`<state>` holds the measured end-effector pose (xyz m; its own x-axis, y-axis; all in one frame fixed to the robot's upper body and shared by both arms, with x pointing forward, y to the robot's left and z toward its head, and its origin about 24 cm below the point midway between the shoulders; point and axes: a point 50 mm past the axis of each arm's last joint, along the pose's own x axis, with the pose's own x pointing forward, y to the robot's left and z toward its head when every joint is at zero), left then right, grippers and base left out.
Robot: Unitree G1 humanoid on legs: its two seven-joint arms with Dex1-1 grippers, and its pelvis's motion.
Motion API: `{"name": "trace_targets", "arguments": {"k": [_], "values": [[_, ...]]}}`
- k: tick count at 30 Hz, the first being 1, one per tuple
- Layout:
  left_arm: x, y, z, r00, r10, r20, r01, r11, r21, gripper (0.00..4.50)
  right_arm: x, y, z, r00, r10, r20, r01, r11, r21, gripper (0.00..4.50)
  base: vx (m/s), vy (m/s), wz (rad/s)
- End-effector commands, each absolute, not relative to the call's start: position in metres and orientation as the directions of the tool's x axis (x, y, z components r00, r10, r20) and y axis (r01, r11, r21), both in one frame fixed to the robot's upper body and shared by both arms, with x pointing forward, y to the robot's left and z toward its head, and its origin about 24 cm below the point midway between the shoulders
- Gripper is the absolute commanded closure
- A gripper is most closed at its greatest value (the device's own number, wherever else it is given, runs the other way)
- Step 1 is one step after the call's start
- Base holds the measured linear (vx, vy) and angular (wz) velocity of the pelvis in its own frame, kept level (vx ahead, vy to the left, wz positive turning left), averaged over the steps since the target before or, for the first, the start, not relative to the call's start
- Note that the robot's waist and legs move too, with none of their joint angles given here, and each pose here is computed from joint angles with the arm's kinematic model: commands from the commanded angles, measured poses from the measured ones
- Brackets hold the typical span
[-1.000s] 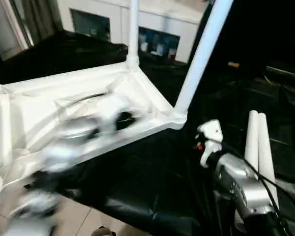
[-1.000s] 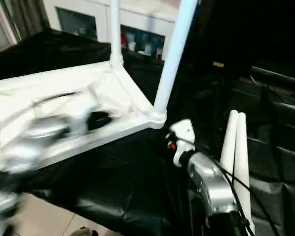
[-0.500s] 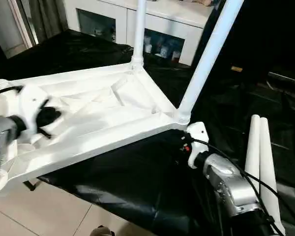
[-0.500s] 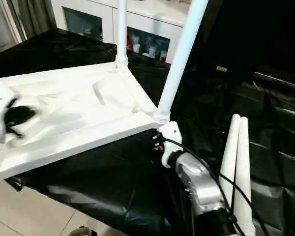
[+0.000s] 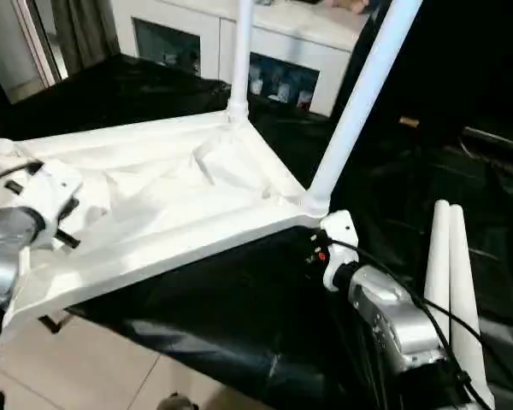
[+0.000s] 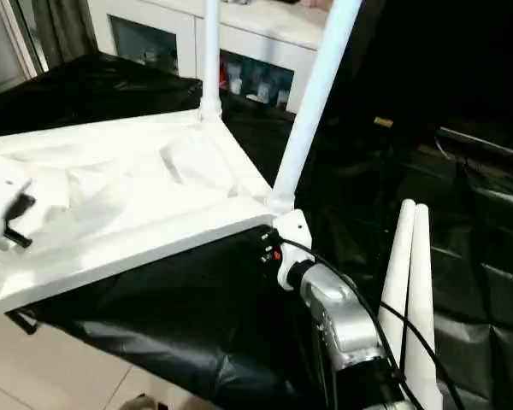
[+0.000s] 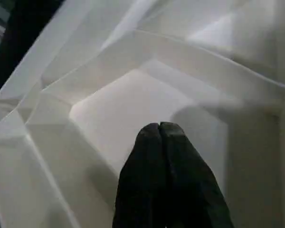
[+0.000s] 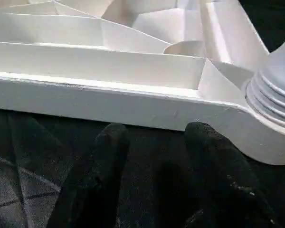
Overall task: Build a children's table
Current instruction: Rotate table base
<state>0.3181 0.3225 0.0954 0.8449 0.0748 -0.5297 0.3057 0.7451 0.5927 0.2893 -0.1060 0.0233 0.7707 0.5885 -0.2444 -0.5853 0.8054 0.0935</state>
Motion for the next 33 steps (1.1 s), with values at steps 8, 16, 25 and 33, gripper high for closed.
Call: {"name": "trace_targets", "arguments": {"k": [8,16,25,33], "values": [[0.323,0.297,0.077,0.773,-0.146,-0.618,0.505,0.731,0.458,4.5,0.298,-0.093,0.016,0.764,0.579,-0.286,-0.581,0.809,0.087,3.23,0.0,0.0,0.0],[0.319,0.276,0.074,0.672,-0.322,-0.667,0.658,0.673,0.337,4.5,0.299,-0.083,0.01,0.743,0.588,-0.32,-0.597,0.798,0.08,3.83,0.0,0.0,0.0],[0.306,0.254,0.08,0.527,-0.515,-0.676,0.784,0.602,0.153,4.5,0.301,-0.086,0.007,0.749,0.576,-0.327,-0.589,0.805,0.07,4.48,0.0,0.0,0.0],[0.296,0.229,0.077,0.371,-0.643,-0.67,0.885,0.462,0.047,4.5,0.304,-0.09,0.008,0.757,0.566,-0.327,-0.582,0.811,0.058,4.48,0.0,0.0,0.0]]}}
